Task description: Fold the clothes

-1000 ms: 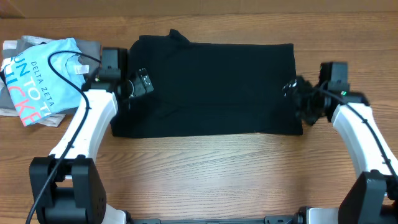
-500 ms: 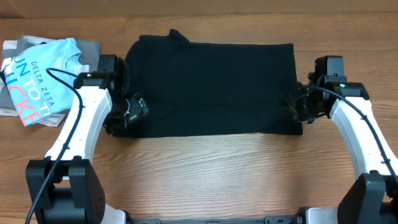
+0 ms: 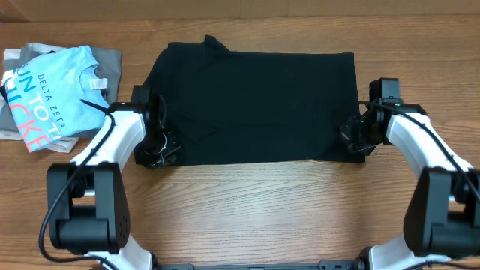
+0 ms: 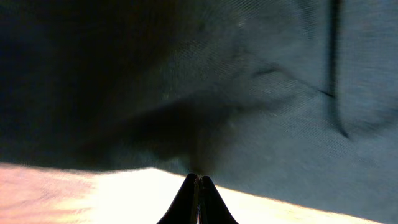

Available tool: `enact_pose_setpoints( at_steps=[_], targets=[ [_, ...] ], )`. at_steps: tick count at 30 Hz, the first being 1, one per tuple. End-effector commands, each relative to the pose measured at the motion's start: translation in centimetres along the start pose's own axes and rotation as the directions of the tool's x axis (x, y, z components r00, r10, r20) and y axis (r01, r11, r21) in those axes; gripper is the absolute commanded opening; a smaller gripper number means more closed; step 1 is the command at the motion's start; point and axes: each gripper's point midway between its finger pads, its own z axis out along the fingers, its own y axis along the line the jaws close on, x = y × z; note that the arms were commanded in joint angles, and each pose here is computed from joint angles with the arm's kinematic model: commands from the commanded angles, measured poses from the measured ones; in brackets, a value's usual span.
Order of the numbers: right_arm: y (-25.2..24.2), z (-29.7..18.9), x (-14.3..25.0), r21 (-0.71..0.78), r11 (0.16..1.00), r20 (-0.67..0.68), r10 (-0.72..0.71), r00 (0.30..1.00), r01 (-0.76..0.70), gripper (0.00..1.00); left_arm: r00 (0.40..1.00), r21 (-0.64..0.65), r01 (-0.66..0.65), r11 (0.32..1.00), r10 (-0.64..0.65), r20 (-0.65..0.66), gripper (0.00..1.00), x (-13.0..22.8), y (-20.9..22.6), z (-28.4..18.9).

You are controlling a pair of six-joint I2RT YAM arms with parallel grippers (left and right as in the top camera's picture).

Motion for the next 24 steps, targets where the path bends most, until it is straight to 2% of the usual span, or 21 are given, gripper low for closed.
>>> enact_pose_setpoints(
  at_steps=[1,6,9,19,24],
  targets=[
    [-1.1,1.5,0.2,0.04,0.999,-0.03,0.023,0.999,-0.022,0.04,0.998,-0.019,-0.016,1.0,0.015,-0.066,0.04,0.6,0.5,2.0],
    [-1.8,1.7,0.0,0.075,0.997,-0.018,0.026,0.999,-0.025,0.04,0.998,-0.067,-0.01,0.998,0.006,-0.066,0.04,0.3,1.5,2.7],
    [-3.2,2.0,0.7,0.13,0.989,-0.02,0.075,0.997,-0.072,0.04,0.998,-0.07,0.005,0.998,-0.009,-0.068,0.04,0.2,1.9,2.6],
    [-4.2,2.7,1.2,0.154,0.985,-0.019,0.086,0.996,-0.082,0.04,0.995,-0.106,0.083,0.991,-0.088,-0.046,0.04,-1.2,5.1,2.0],
    [-5.2,2.5,1.2,0.203,0.972,0.003,0.123,0.992,-0.121,0.04,0.992,-0.136,0.104,0.985,-0.113,-0.064,0.04,-0.9,6.2,1.8]
  ],
)
